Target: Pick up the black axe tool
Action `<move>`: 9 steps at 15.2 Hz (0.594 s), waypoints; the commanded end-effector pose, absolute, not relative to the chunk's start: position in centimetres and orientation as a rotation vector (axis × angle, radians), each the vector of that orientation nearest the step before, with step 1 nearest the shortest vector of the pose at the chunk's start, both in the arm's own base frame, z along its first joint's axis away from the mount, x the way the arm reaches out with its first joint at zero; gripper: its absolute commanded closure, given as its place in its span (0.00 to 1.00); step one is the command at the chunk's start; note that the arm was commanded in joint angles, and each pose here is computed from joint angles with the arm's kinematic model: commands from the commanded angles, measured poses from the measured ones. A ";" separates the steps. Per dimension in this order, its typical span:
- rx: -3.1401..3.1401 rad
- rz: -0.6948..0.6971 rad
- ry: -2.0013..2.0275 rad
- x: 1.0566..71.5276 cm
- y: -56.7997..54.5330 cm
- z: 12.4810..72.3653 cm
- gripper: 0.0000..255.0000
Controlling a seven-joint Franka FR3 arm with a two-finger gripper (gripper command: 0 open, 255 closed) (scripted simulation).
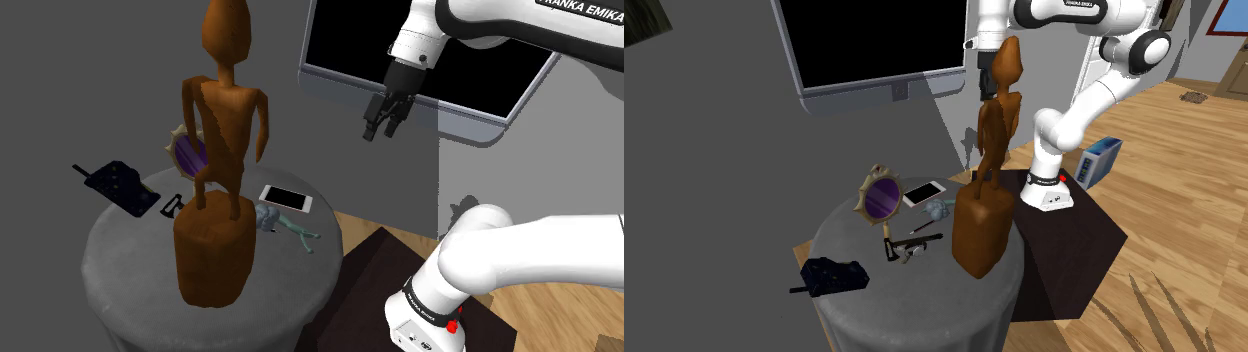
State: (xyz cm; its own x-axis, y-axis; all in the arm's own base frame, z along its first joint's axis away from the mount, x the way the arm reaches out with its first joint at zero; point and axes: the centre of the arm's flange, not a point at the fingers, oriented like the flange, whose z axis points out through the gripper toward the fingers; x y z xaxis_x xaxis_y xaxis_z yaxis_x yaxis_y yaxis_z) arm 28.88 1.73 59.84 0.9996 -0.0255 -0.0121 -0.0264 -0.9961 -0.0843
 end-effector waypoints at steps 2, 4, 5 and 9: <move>-3.063 0.017 0.019 29.8 2.5 59.2 0.00; -3.075 0.018 -0.023 31.5 4.2 57.8 0.00; -3.081 0.019 -0.044 32.3 5.0 57.1 0.00; -3.102 0.021 -0.129 35.6 8.4 54.2 0.00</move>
State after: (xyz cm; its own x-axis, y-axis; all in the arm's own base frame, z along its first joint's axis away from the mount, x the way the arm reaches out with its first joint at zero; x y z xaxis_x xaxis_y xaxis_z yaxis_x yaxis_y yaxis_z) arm 34.60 7.37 55.36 0.9975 0.0689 -0.0129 0.0683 -0.9968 -0.0426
